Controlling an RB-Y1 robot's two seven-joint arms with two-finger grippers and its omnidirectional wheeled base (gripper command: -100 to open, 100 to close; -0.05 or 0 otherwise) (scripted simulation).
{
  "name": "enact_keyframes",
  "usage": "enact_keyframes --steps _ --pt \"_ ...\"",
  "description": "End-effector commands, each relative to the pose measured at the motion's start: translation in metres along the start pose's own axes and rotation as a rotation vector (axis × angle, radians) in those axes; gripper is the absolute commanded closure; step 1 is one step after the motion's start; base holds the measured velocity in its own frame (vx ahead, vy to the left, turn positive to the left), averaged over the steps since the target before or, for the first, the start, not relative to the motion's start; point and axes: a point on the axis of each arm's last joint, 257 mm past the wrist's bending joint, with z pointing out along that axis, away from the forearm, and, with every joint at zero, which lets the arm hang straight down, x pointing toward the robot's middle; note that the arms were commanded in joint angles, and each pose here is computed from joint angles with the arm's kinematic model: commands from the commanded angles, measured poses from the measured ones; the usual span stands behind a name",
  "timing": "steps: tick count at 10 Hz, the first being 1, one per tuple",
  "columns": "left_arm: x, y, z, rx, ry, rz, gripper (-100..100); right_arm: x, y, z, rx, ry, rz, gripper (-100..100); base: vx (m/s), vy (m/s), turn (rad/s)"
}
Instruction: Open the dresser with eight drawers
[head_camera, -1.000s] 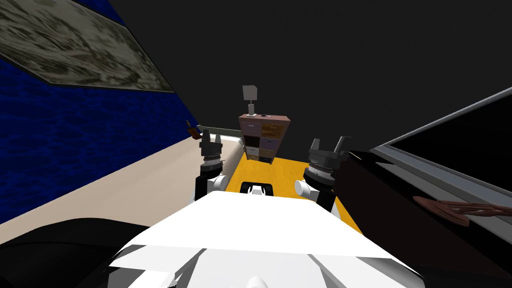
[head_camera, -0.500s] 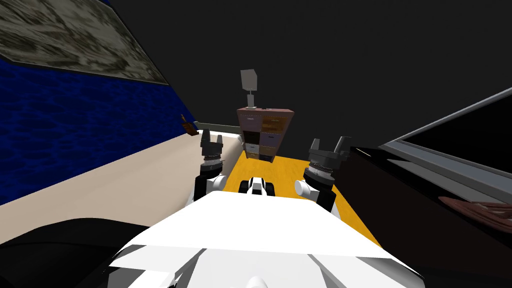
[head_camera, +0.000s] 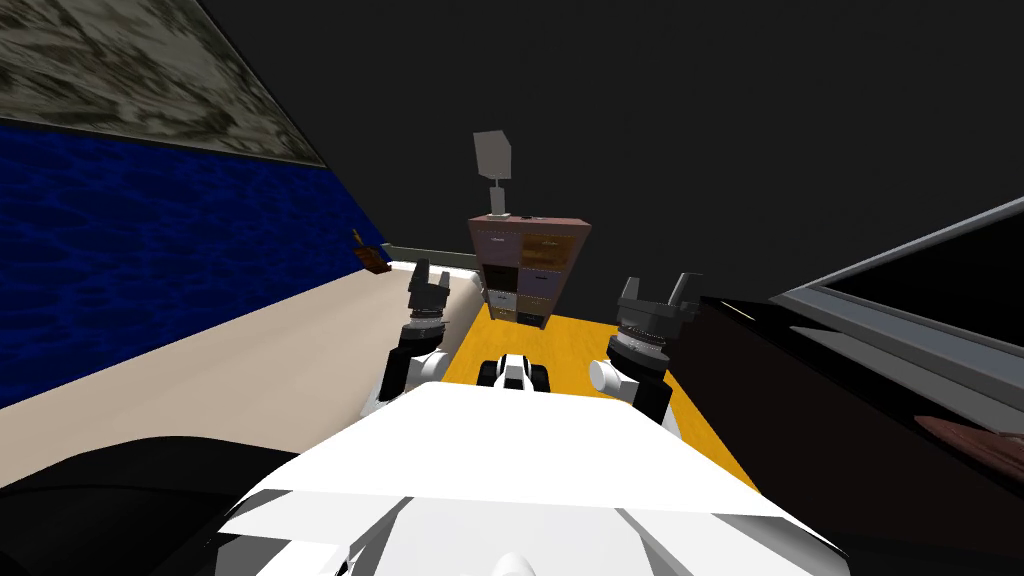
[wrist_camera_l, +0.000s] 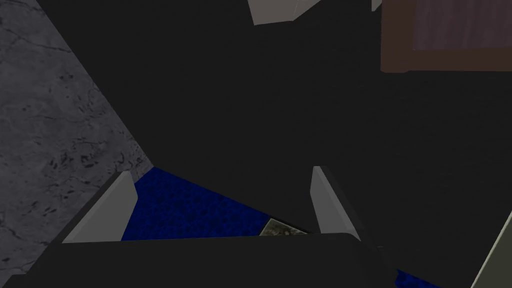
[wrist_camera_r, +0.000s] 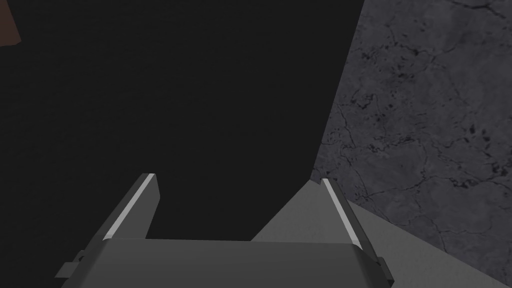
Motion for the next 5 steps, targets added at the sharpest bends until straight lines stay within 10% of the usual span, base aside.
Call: enact_keyframes --steps 1,5 --pt "0.003 0.008 0.002 -0.041 0.019 -0.01 -100 0.0 0.0 0.0 0.0 0.0 0.0 0 0.112 -0.057 0.007" --pt "0.005 0.019 0.005 -0.098 0.029 -0.032 -100 0.0 0.0 0.0 0.0 0.0 0.0 0 0.12 -0.044 0.007"
